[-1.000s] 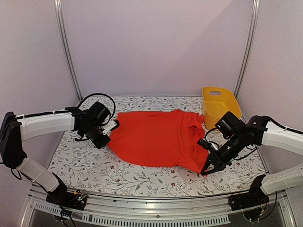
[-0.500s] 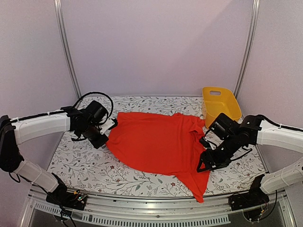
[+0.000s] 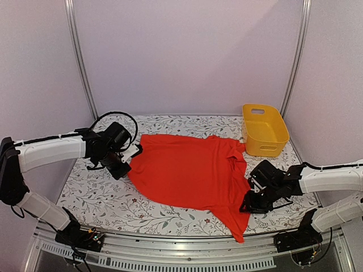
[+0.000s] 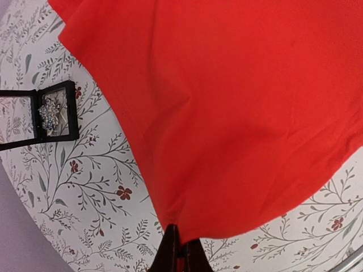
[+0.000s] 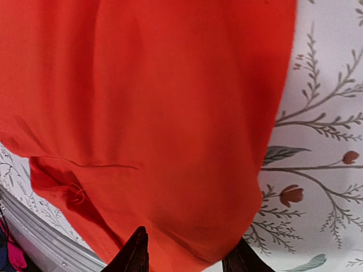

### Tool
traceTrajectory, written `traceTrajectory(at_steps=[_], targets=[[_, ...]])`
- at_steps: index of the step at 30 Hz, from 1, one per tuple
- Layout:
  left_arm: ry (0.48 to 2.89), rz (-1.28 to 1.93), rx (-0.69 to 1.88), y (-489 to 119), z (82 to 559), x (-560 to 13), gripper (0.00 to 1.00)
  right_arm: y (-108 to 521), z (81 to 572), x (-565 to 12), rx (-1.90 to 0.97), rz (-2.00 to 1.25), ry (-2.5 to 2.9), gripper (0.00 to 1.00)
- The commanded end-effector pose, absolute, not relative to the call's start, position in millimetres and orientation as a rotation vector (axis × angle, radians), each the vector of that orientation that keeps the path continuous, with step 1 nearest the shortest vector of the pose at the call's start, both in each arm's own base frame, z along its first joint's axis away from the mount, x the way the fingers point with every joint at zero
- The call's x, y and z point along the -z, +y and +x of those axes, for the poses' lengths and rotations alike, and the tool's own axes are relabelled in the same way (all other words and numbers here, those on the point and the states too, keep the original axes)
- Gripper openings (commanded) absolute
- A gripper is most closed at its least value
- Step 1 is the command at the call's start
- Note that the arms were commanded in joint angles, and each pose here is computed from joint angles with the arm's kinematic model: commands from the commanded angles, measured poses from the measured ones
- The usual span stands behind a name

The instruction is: Pin the brooch onto the clothing

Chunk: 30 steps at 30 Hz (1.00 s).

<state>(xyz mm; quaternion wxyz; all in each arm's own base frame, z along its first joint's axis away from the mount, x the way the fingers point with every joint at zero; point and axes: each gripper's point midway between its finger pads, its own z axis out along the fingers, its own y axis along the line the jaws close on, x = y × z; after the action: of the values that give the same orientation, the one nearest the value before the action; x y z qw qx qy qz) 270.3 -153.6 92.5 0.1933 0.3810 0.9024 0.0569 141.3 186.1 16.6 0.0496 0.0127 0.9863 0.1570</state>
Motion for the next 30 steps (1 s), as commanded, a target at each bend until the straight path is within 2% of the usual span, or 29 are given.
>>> traceTrajectory(at_steps=[1, 2, 4, 5, 10, 13, 15, 18, 19, 23, 26, 28, 30], targets=[[2.551, 1.094, -0.173, -154, 264, -86, 0.00, 212, 144, -12, -0.728, 0.102, 2.949, 0.39], [2.547, 1.092, -0.179, -153, 265, -87, 0.00, 211, 146, -13, -0.726, 0.120, 2.941, 0.29], [2.543, 1.081, -0.198, -151, 266, -90, 0.00, 201, 146, -11, -0.675, 0.160, 2.957, 0.03], [2.542, 1.069, -0.214, -148, 266, -92, 0.00, 198, 146, -12, -0.662, 0.171, 2.963, 0.00], [2.489, 0.931, -0.411, -121, 278, -118, 0.00, 200, 141, -57, -0.734, 0.100, 2.950, 0.00], [2.382, 0.821, -0.462, -116, 302, -145, 0.00, 209, 173, -106, -0.853, 0.075, 2.817, 0.00], [2.283, 0.695, -0.453, -117, 337, -185, 0.00, 213, 221, -150, -0.937, 0.042, 2.671, 0.00], [2.057, 0.517, -0.424, -118, 402, -258, 0.00, 223, 310, -209, -0.881, -0.122, 2.490, 0.00], [1.979, 0.472, -0.427, -117, 423, -281, 0.00, 227, 346, -253, -0.853, -0.184, 2.366, 0.00], [1.739, 0.367, -0.622, -110, 506, -351, 0.00, 221, 484, -348, -0.854, -0.216, 2.101, 0.00], [1.498, 0.199, -0.790, -98, 538, -433, 0.00, 192, 531, -461, -0.895, -0.161, 1.794, 0.00], [1.372, 0.124, -0.815, -93, 545, -476, 0.00, 171, 553, -500, -0.938, -0.113, 1.626, 0.00], [1.296, 0.105, -0.801, -95, 552, -506, 0.00, 154, 549, -542, -0.981, -0.111, 1.441, 0.00]])
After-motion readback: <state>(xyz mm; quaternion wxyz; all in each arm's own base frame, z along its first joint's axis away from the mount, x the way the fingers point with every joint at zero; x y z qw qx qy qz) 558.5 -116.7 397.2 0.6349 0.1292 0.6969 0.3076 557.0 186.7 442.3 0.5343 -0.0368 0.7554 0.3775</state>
